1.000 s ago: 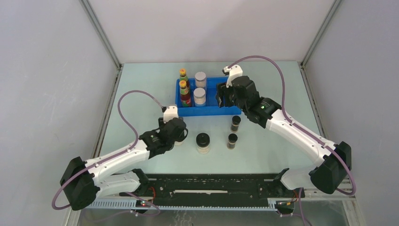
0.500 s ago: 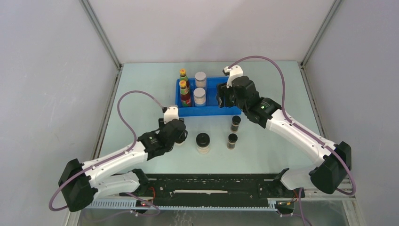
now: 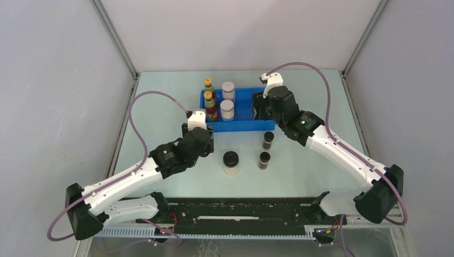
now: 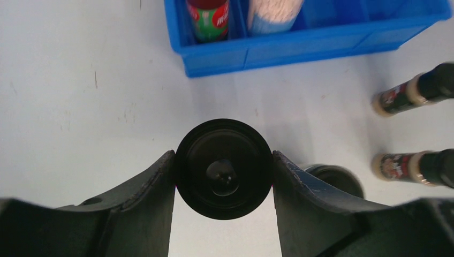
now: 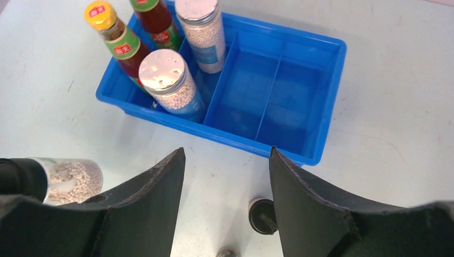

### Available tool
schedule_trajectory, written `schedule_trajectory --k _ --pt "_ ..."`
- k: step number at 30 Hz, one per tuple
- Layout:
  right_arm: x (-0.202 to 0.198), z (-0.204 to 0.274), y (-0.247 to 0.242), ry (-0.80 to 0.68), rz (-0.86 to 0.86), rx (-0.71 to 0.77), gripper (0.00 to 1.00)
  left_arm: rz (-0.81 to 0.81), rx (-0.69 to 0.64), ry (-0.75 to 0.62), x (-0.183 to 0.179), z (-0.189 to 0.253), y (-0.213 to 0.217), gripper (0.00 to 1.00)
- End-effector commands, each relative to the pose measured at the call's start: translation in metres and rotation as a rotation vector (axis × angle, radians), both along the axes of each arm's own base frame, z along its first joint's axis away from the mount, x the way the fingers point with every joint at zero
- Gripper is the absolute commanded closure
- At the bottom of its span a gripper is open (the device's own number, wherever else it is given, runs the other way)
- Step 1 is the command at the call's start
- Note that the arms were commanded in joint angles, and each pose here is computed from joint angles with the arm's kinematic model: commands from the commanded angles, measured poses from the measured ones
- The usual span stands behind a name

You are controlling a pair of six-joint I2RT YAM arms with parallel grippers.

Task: Organize the condiment bottles
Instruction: Pick up the bottle from the center of the board.

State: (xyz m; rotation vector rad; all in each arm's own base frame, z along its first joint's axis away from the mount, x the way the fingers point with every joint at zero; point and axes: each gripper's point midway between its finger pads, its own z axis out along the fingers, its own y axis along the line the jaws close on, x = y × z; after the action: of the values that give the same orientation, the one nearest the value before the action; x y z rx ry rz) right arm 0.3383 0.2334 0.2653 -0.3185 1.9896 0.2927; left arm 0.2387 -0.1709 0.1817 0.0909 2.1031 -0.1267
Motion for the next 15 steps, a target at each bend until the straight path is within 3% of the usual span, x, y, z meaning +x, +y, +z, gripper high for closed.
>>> schedule_trajectory --k 1,15 --pt "0.005 0.026 -0.025 -0.046 -0.105 0.067 0.33 -0.019 -0.037 -0.128 0.017 0.068 -0.015 1.00" --pt "0.023 0.034 -0.089 -0.067 -0.341 0.173 0.34 -0.175 -0.014 -0.184 0.049 0.132 -0.079 1.00"
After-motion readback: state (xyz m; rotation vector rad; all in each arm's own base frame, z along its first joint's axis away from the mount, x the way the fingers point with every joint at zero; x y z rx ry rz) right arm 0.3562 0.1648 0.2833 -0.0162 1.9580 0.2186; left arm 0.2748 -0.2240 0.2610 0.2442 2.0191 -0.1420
